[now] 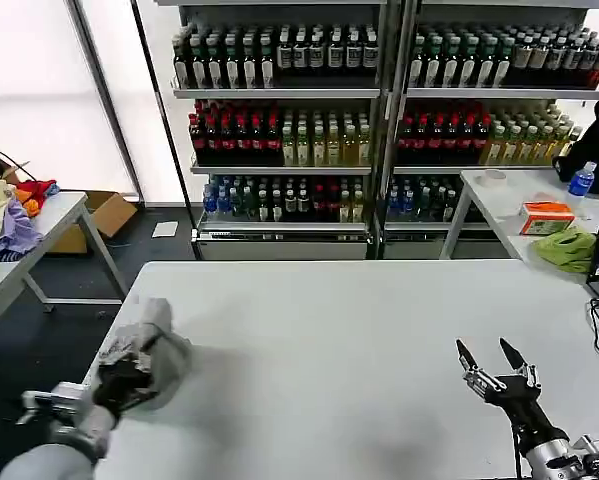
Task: Fold and organize the clothes.
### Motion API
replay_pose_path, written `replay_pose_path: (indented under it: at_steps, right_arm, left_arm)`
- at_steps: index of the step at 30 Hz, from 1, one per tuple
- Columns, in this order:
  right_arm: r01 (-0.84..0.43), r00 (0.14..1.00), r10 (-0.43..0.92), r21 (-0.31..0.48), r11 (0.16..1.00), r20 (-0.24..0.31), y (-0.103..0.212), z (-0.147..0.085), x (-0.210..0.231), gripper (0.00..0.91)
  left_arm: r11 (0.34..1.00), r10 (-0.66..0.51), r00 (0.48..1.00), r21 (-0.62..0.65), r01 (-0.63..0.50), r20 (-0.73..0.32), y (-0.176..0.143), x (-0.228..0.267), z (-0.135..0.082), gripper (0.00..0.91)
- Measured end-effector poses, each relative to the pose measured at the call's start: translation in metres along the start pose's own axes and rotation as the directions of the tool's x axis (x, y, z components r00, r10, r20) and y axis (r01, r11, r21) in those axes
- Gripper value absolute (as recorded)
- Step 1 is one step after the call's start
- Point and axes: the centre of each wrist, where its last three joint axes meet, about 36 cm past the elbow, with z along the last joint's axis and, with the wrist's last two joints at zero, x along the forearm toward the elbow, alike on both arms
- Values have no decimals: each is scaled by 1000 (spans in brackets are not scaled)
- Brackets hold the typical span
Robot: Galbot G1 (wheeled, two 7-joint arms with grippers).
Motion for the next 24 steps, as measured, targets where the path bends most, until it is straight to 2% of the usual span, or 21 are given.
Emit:
replay_pose_path:
  at_steps: [1,2,7,13,18,24]
  right_arm:
    - [4,1000,-4,-2,1000,-4,4,-1,1,907]
    - [6,1000,-6,-4,1000,-10,9,-2,1,907]
    - [3,997,-4,-20,1000,-71,28,-4,-1,907]
    - [7,986,-15,-44,999,-165,47,-4,-10,907]
    - [30,974,-45,-71,997,-222,63,-2,-26,907]
    - [75,956,-111,-139,987,-271,91,14,-58,907]
  left_arm:
    - [1000,21,1000,1,-21,-6,-13,-8,1,302]
    - [999,42,999,6,-42,-11,-24,-14,2,907]
    - [987,149,989,54,-149,-11,-84,-42,-2,907]
    - [959,256,967,128,-254,-1,-121,-52,-15,907]
    - [938,295,955,182,-295,27,-122,-47,-30,907]
    - [939,263,960,204,-277,96,-93,-35,-49,907]
